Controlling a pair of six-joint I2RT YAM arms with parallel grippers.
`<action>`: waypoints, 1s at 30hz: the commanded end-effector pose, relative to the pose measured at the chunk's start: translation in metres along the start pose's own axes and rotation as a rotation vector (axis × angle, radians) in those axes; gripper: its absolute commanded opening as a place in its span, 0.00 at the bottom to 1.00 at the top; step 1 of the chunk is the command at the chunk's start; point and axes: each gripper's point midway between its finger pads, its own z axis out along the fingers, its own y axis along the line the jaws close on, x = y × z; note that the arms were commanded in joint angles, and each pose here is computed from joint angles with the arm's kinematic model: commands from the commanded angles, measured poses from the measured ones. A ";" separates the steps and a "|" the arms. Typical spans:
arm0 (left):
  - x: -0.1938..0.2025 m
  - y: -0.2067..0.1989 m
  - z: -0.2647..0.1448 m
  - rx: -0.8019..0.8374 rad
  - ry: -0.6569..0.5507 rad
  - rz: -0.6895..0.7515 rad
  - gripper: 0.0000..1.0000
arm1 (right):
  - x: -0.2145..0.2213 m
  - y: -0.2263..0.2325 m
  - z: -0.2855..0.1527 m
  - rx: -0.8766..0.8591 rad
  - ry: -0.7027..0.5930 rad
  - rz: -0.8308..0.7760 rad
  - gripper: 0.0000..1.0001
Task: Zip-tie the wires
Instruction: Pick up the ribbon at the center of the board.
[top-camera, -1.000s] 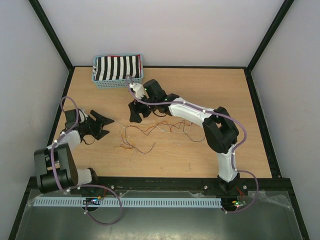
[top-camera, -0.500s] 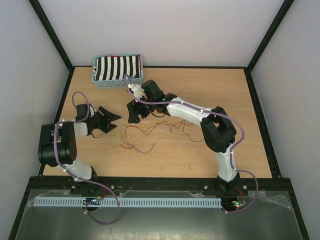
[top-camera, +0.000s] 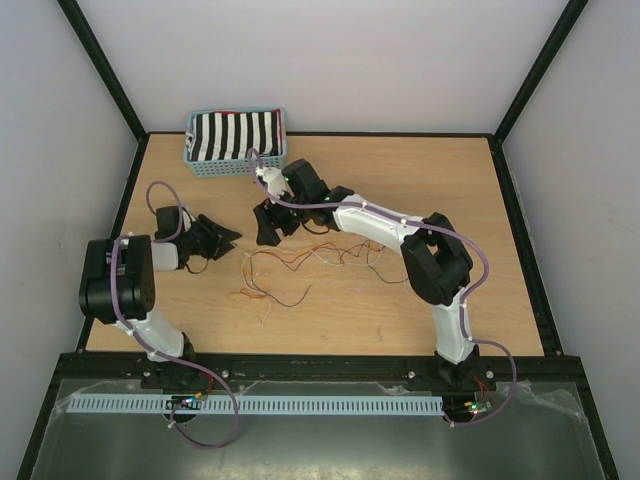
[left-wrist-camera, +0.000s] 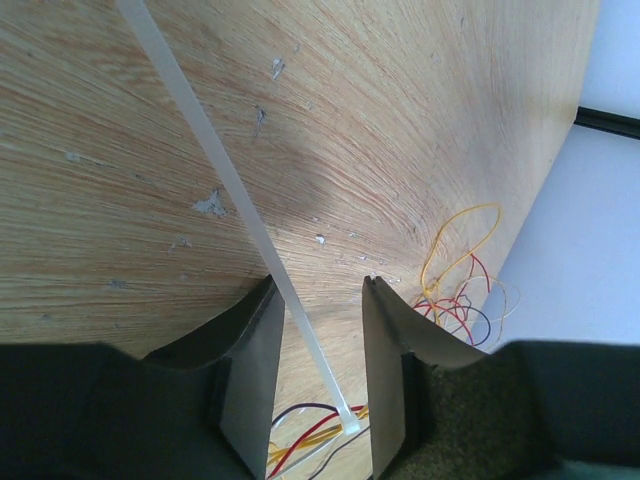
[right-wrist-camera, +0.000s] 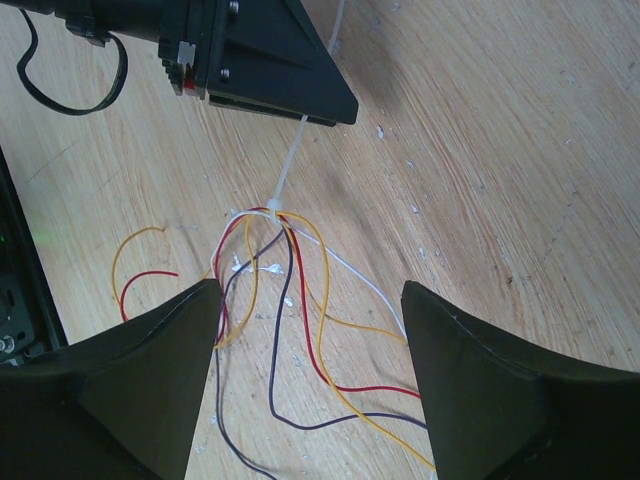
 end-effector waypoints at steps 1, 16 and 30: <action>-0.003 0.001 0.003 -0.004 -0.016 0.031 0.36 | -0.007 0.004 0.001 -0.013 -0.005 -0.036 0.83; 0.000 -0.009 0.000 0.014 -0.021 0.070 0.05 | -0.002 0.026 0.035 -0.129 0.036 -0.035 0.74; 0.001 -0.018 -0.002 0.032 -0.026 0.083 0.00 | 0.023 0.029 0.068 -0.160 0.102 -0.012 0.66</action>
